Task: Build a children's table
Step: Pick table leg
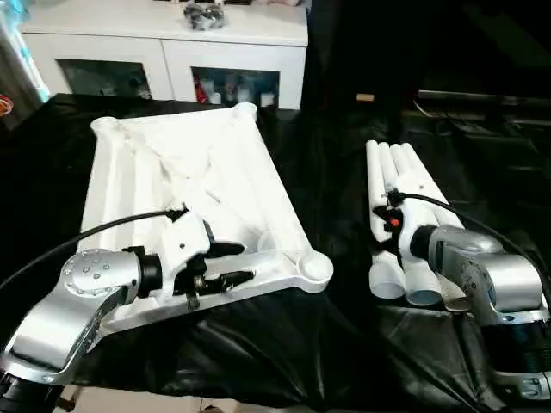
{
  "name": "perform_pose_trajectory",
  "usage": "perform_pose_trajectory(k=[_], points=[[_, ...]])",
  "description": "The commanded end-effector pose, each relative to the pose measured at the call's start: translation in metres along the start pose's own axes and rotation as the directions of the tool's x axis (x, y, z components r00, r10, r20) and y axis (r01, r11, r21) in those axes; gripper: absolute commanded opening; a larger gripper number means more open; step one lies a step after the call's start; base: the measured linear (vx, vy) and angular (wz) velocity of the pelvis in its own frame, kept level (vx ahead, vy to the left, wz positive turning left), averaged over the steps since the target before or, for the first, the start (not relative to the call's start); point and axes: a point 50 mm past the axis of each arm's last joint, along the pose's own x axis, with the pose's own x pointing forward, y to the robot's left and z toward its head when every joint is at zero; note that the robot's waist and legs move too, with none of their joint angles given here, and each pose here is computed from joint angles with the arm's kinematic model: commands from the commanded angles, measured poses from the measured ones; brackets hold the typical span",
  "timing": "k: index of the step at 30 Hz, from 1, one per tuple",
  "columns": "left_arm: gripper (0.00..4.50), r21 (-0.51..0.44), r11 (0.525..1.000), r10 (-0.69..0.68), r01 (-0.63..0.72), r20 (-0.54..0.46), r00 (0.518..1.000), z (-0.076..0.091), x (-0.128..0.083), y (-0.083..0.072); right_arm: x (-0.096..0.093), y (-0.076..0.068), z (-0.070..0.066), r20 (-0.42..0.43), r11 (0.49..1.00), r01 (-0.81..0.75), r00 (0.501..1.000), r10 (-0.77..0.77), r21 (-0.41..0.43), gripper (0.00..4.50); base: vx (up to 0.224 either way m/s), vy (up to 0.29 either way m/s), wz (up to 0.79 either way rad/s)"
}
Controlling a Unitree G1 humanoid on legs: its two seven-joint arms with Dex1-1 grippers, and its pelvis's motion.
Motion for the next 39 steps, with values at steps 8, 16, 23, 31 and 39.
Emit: perform_pose_trajectory(k=[8, 16, 23, 31, 39], points=[[3.27, -0.022, 1.0, 0.021, -0.02, 0.03, 0.999, 0.008, 0.009, -0.009, -0.001, -0.002, 0.001, -0.093, 0.992, 0.122, 0.989, -0.118, 0.034, 4.5, 0.0, 0.0, 0.0], [3.52, -0.012, 1.0, 0.013, -0.013, 0.013, 1.0, 0.01, 0.013, -0.012, 0.008, 0.002, -0.008, -0.197, 0.99, 0.134, 0.973, -0.121, 0.052, 4.5, 0.0, 0.0, 0.0], [3.52, 0.002, 1.0, 0.019, -0.019, 0.016, 1.0, 0.012, 0.015, -0.013, 0.015, -0.004, -0.01, -0.275, 0.975, 0.198, 0.947, -0.165, 0.096, 4.5, 0.0, 0.0, 0.0], [3.53, 0.001, 1.0, 0.016, -0.016, 0.02, 1.0, 0.014, 0.016, -0.014, 0.022, -0.004, -0.008, -0.293, 0.972, 0.197, 0.944, -0.153, 0.127, 4.17, 0.0, 0.0, 0.0], [4.15, -0.023, 0.999, -0.04, 0.041, 0.012, 0.999, 0.014, 0.015, -0.018, 0.026, -0.005, -0.006, -0.307, 0.966, 0.204, 0.94, -0.149, 0.156, 3.4, 0.0, 0.0, 0.0]])
